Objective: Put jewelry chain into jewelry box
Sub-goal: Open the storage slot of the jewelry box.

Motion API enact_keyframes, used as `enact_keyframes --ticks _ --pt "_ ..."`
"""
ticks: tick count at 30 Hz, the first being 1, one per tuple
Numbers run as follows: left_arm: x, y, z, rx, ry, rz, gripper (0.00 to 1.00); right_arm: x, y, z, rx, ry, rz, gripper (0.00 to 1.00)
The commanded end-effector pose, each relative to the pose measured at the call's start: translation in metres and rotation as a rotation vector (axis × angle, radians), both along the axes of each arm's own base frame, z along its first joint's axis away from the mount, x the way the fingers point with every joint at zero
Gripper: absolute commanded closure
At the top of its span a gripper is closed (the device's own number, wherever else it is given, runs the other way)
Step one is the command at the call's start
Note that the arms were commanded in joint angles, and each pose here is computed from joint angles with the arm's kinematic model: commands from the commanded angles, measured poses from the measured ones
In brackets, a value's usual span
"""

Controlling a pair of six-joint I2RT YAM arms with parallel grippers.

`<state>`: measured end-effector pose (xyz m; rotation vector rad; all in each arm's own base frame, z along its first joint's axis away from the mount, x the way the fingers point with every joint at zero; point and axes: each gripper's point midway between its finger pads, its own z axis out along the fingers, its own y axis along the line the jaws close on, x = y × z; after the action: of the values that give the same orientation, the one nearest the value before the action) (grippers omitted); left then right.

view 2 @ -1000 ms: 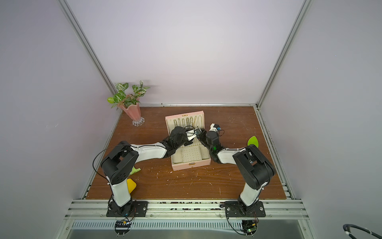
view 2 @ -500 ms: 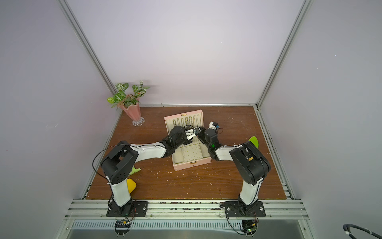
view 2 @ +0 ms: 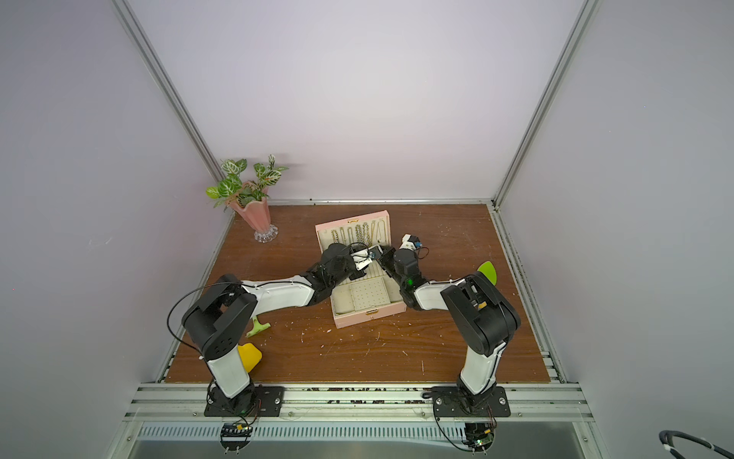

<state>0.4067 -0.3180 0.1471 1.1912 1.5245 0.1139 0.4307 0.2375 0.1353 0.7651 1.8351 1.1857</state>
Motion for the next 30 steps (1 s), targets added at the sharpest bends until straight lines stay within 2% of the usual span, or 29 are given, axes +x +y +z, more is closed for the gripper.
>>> enact_keyframes --ticks 1,13,30 --pt "-0.006 -0.003 0.012 -0.007 -0.047 -0.034 0.68 -0.005 -0.004 0.028 0.050 -0.069 0.003 1.00" --pt "-0.002 -0.021 0.016 0.037 -0.100 -0.076 0.61 -0.014 -0.007 0.024 0.056 -0.063 0.020 1.00" --pt "0.009 -0.027 -0.015 0.130 0.024 -0.111 0.62 -0.013 -0.009 0.028 0.071 -0.073 0.020 1.00"
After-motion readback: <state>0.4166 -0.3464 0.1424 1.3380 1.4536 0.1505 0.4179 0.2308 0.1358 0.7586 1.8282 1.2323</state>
